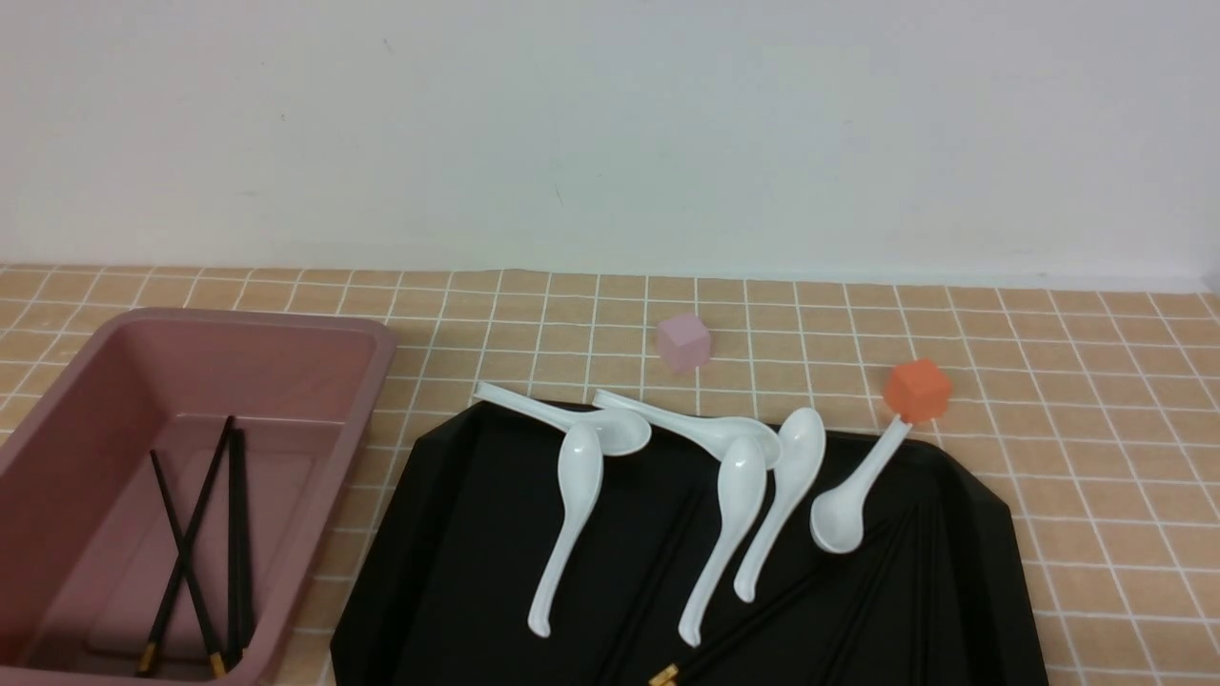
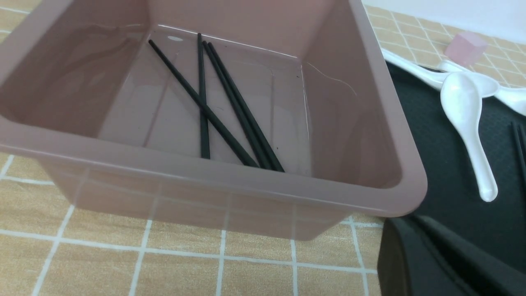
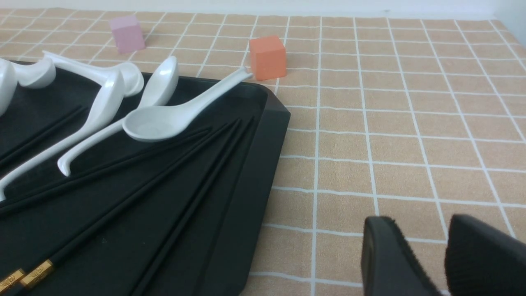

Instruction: On brown tablecloth take chopsticks from black tray and put them in box.

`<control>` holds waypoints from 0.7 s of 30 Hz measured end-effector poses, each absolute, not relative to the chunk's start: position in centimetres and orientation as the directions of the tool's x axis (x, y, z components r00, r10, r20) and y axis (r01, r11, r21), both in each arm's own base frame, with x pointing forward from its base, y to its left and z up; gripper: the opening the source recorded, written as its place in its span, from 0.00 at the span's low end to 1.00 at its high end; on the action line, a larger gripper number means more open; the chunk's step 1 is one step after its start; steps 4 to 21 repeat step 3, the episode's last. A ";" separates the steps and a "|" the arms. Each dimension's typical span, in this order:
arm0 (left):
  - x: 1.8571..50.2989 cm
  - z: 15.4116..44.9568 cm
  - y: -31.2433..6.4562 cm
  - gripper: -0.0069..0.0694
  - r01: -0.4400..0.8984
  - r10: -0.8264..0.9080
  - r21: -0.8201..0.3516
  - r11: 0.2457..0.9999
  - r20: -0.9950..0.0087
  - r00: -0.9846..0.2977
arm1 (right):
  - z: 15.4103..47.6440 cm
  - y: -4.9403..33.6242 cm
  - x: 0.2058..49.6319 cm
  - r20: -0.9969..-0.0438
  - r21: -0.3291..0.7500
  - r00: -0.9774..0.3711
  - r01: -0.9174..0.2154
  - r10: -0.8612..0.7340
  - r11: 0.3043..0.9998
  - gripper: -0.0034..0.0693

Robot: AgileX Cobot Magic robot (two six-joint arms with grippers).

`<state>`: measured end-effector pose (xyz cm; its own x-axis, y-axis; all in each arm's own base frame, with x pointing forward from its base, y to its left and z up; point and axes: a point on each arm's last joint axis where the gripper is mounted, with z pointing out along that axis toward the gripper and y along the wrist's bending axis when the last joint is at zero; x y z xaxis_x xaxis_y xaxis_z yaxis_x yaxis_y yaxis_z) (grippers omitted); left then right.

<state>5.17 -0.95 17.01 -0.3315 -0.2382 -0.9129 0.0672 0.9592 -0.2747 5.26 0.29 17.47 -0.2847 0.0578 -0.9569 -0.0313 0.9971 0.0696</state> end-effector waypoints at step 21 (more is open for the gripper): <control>5.2 17.0 -1.0 0.10 0.067 -0.238 -0.275 0.959 -0.913 -0.331 | 17.5 0.3 5.3 -0.957 0.070 -0.285 -0.031 0.058 0.997 0.38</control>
